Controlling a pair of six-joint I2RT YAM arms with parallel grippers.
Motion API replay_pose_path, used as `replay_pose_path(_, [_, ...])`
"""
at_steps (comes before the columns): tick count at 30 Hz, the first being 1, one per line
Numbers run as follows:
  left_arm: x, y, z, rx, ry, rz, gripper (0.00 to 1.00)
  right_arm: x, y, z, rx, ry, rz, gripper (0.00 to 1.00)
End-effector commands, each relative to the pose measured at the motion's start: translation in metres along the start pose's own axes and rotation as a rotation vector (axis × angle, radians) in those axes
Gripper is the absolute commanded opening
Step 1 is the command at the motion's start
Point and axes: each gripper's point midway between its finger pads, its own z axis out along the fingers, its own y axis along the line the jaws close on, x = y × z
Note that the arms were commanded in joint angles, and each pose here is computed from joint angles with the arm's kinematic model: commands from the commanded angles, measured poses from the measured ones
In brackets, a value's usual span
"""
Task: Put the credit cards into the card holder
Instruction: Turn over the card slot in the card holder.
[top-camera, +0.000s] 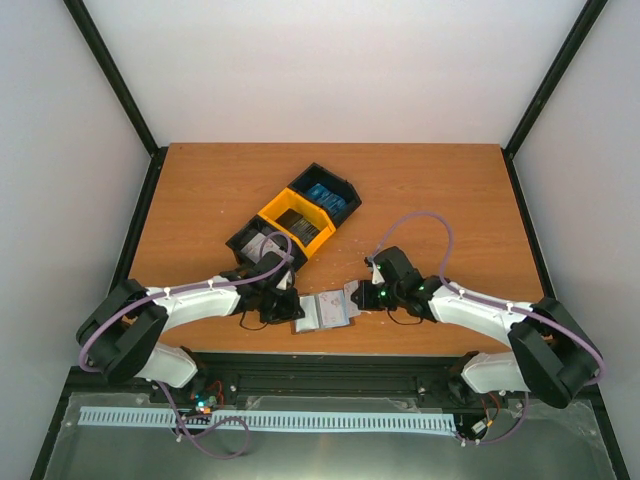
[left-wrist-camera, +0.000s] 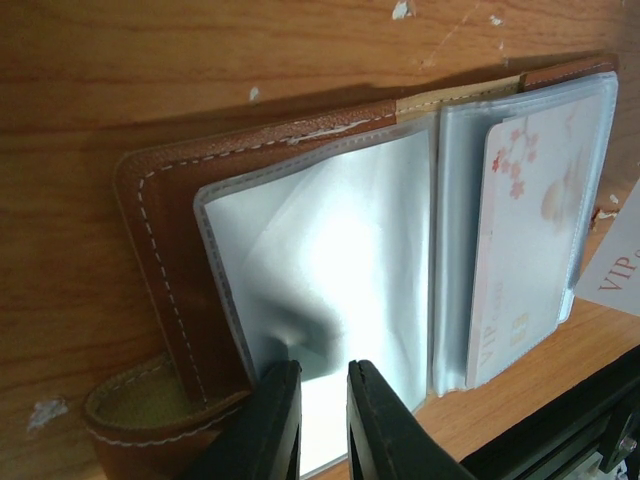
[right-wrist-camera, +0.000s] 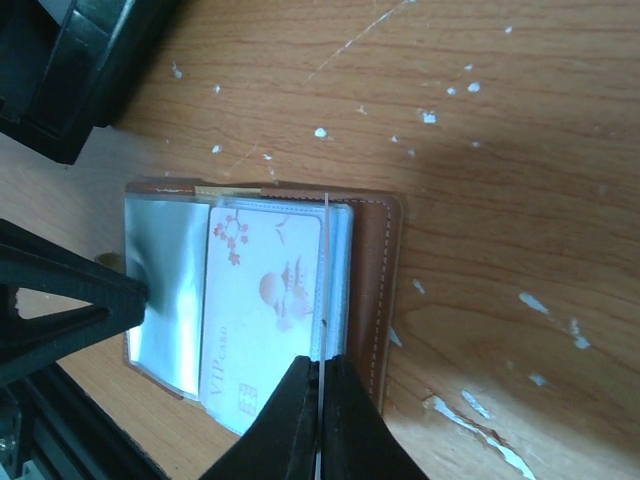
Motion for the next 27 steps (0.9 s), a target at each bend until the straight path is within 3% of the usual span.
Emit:
replay_pose_path(1, [0.008,0.009,0.006,-0.033,0.025,0.013,0.15,-0.004,0.009,0.004,-0.058,-0.02,0.003,0.03])
replay_pose_path(27, [0.008,0.008,0.009,-0.025,0.036,0.02,0.11,0.004,-0.017,0.011,0.07,0.012,-0.019,0.03])
